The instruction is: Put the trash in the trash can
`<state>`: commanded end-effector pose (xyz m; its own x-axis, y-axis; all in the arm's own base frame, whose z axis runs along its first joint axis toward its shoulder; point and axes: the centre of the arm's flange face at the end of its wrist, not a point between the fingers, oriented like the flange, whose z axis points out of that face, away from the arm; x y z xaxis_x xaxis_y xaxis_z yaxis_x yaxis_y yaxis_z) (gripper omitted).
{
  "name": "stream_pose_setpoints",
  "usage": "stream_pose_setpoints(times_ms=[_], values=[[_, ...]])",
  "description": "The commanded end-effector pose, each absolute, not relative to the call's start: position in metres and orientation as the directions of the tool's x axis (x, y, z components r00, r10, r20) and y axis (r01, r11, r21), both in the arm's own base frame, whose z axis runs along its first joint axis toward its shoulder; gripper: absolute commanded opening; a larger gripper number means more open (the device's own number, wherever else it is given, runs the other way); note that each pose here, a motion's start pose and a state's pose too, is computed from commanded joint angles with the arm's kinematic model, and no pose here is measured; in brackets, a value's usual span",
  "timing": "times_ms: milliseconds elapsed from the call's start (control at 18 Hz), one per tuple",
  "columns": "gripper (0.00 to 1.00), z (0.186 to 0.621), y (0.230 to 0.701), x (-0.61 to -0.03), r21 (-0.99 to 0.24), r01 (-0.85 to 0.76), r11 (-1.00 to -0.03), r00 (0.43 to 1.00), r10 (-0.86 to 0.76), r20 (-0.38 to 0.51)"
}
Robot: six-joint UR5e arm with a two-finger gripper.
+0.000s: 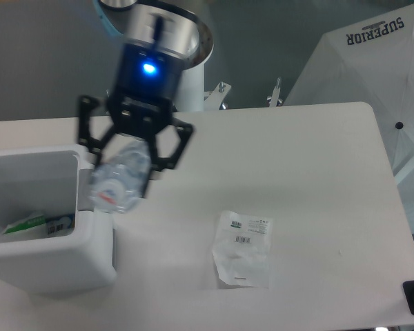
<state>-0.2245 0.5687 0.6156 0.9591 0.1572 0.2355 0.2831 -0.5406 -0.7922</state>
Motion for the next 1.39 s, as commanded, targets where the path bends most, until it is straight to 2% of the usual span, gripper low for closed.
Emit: stream_pose_setpoints(times_ms=[556, 722, 944, 1111, 1167, 1389], values=[[0.67, 0.584, 0.632, -0.149, -0.754, 0.251, -0.607, 0.956, 0.036, 0.290], [0.67, 0.571, 0.640, -0.143, -0.736, 0.261, -0.625, 0.951, 0.035, 0.308], [0.72, 0.543, 0.646, -0.129, -0.702, 0.258, -0.664, 0.945, 0.024, 0.325], [0.88, 0.538, 0.641, -0.127, -0.696, 0.256, -0.671, 0.945, 0.023, 0.325], [1.00, 0.539, 0.640, -0.127, -0.694, 0.260, -0.671, 0.944, 0.026, 0.329], [1.00, 0.526, 0.628, -0.154, -0.673, 0.308, -0.673, 0.936, 0.089, 0.339]])
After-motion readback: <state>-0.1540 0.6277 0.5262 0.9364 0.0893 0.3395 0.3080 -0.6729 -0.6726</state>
